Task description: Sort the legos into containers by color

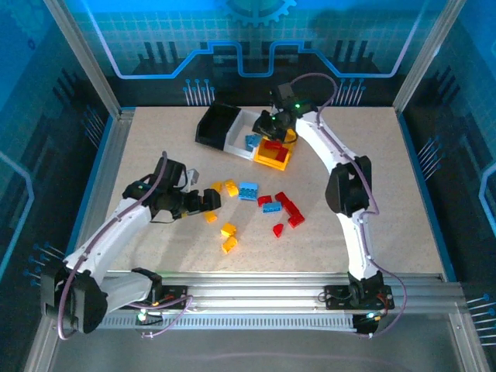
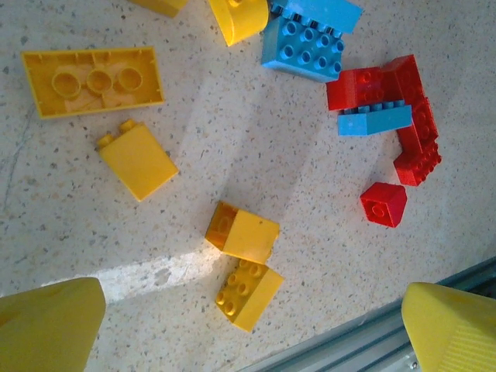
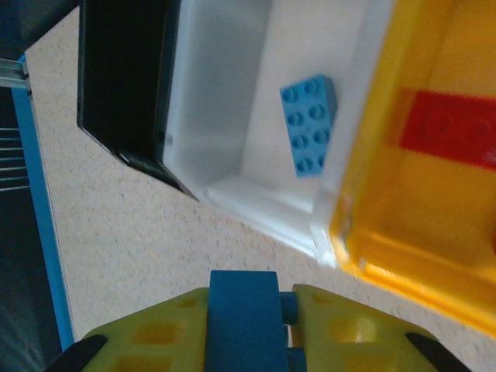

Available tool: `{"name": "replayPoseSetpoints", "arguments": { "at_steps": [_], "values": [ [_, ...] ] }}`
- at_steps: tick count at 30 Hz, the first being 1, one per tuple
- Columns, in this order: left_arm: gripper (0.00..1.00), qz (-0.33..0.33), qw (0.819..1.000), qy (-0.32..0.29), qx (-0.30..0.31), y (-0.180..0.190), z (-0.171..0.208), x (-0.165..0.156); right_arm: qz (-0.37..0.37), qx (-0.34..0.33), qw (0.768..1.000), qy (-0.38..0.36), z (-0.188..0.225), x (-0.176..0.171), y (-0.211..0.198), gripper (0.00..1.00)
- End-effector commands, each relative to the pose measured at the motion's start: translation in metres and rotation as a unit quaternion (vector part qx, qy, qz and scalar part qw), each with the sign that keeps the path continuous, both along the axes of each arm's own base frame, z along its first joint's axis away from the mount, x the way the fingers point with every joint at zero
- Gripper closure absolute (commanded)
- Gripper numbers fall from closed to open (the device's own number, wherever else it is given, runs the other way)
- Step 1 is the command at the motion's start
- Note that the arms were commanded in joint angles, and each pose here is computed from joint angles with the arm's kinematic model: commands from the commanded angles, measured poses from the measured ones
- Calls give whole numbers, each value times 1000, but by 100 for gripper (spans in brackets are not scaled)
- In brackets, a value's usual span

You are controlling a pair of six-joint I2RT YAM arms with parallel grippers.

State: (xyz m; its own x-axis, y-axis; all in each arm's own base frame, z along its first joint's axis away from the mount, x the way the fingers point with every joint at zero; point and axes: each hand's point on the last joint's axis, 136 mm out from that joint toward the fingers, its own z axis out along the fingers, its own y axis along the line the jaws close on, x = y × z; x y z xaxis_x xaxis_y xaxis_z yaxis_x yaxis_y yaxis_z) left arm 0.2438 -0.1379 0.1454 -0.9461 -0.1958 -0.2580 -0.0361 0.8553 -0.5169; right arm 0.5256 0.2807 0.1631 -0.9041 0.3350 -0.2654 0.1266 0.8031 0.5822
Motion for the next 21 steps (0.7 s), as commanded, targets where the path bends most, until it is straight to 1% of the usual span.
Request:
{"name": "replayPoseSetpoints", "arguments": {
  "at_steps": [1, 9, 14, 19, 21],
  "values": [
    [1, 14, 1000, 23, -2, 5, -1, -16, 7, 6, 1000, -2, -15, 19, 6, 71],
    [1, 34, 999, 27, 0, 12, 1, -27, -21, 41, 998, -40, -25, 62, 15, 70],
    [1, 47, 998, 32, 3, 17, -4, -35, -34, 51, 997, -42, -31, 71, 15, 67],
    [1, 54, 998, 34, 0, 17, -6, -37, -33, 50, 998, -35, -38, 70, 15, 58],
    [1, 56, 998, 33, -1, 17, -7, -35, -31, 51, 998, -33, -39, 70, 15, 51]
  ]
}}
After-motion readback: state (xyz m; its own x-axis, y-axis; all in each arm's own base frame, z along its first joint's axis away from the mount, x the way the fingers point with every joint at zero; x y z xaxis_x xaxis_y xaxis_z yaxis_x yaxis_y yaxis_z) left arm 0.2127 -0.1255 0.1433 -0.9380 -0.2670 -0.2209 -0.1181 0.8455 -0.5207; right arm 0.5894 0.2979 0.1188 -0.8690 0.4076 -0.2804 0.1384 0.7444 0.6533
